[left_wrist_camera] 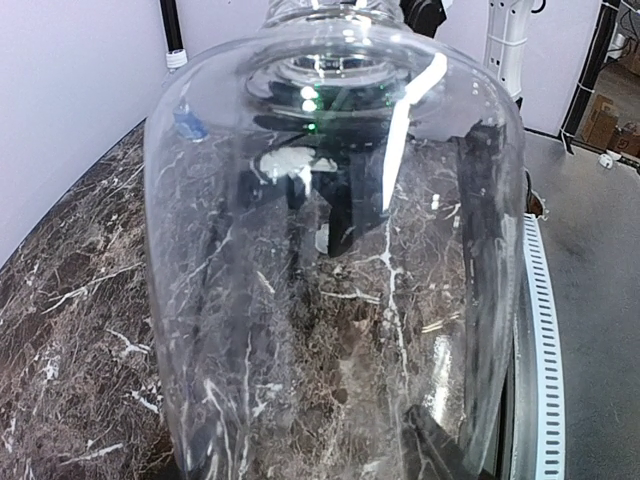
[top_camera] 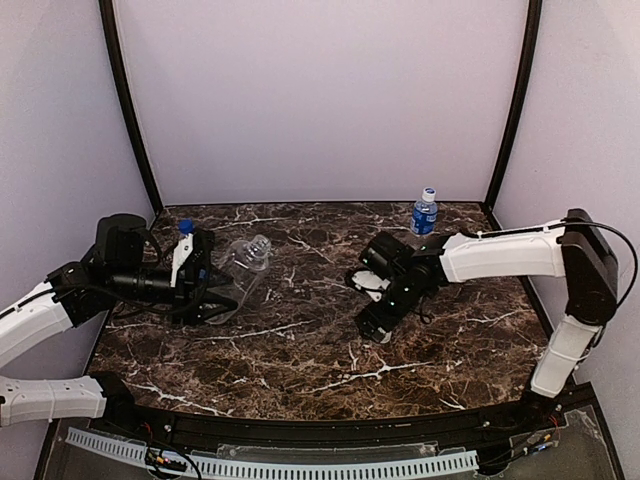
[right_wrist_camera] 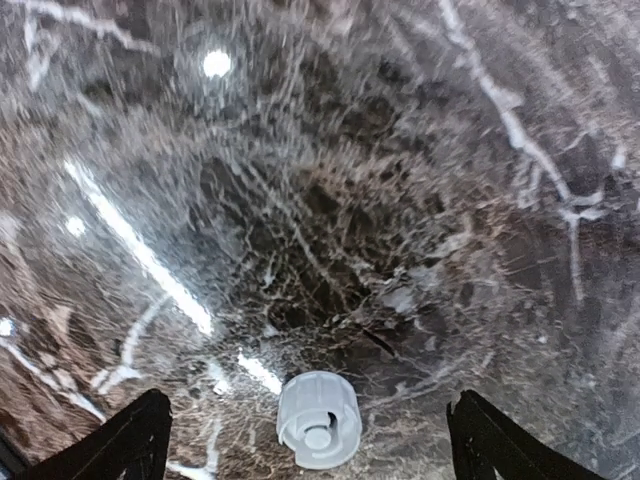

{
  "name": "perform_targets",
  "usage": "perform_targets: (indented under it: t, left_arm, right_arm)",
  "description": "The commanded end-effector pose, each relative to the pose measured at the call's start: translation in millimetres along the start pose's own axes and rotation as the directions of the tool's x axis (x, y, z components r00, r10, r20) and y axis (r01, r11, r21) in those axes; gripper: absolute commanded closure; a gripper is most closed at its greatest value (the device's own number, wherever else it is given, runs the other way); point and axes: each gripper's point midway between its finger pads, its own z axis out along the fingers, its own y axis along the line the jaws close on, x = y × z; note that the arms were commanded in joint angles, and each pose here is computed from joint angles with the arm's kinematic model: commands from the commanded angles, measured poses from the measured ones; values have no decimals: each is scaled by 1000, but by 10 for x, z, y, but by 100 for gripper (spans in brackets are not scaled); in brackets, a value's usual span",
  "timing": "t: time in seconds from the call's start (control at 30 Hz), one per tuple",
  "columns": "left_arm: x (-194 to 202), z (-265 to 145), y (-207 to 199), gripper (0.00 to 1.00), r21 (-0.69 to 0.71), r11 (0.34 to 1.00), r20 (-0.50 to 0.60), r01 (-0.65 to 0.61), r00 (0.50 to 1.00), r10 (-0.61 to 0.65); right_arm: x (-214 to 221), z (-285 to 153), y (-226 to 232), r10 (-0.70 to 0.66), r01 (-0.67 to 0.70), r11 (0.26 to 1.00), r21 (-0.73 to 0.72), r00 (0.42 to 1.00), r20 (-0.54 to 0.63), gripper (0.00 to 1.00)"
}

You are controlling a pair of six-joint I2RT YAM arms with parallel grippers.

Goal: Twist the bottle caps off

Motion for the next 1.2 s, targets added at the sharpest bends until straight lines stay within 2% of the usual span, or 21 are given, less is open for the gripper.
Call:
perform_targets:
  t: [0.0,0.03,0.1,0.2,0.27,0.33,0.37,0.43,0.5,0.67,0.83,0.93,0.97,1.07,1.13,1.17]
  left_arm:
    - [-177,-52,-58,64,27,999,65,-43,997,41]
    - [-209,-65,-62,64,25,998,78,-56,995,54]
    - [-265,-89,-81,64,24,996,107,-87,991,84]
    - [-316,-97,-63,63,12,996,127,-90,988,87]
    - [-325,-98,-71,63,17,996,131,-92,987,90]
    - [-336,-101,-81,63,22,995,135,-95,987,91]
    - [-339,-101,-82,63,23,995,135,-94,987,90]
    - [-354,-105,-81,63,23,995,138,-94,986,90]
    - [-367,-112,-81,63,20,995,140,-98,986,94]
    - [-369,-114,-81,63,20,995,141,-98,986,94]
    - [-368,-113,-90,63,27,995,139,-96,986,91]
    - [-369,-114,-83,63,22,995,138,-96,986,92]
    - [-368,-113,-79,63,21,995,138,-93,986,89]
    - [-365,-111,-55,61,6,997,147,-75,986,73]
    - [-353,-109,-8,41,-20,999,148,-51,988,53]
    - [-323,-101,16,15,-31,999,143,-31,989,36]
  right_arm:
    - [-767,-936,203,-127,151,987,-57,946,299,2]
    - [-912,-1146,369,-171,223,969,-102,911,375,4]
    - [-1188,-1625,775,-226,382,905,-187,805,549,7]
    - [-1474,-2386,1349,-197,601,762,-241,569,798,10]
    - [-1564,-2753,1617,-156,701,683,-206,415,896,11]
    - [-1705,-3011,1795,-104,743,652,-150,284,953,12]
    - [-1750,-3072,1866,-81,758,636,-149,258,963,13]
    - [-1828,-3135,1958,-46,778,606,-165,241,969,16]
    - [-1882,-3129,2014,-26,788,586,-189,251,968,21]
    - [-1926,-2982,2074,-24,788,575,-218,283,959,44]
    - [-1895,-2877,2078,-17,781,575,-244,310,951,71]
    - [-1872,-2864,2078,-8,779,573,-252,313,950,97]
    - [-1873,-2835,2074,-9,775,577,-258,322,947,100]
    - [-1894,-2749,2048,-26,756,594,-274,359,933,100]
    - [-1927,-2722,1993,-32,734,616,-285,385,922,100]
    - [-1958,-2697,1947,-38,717,636,-287,400,916,100]
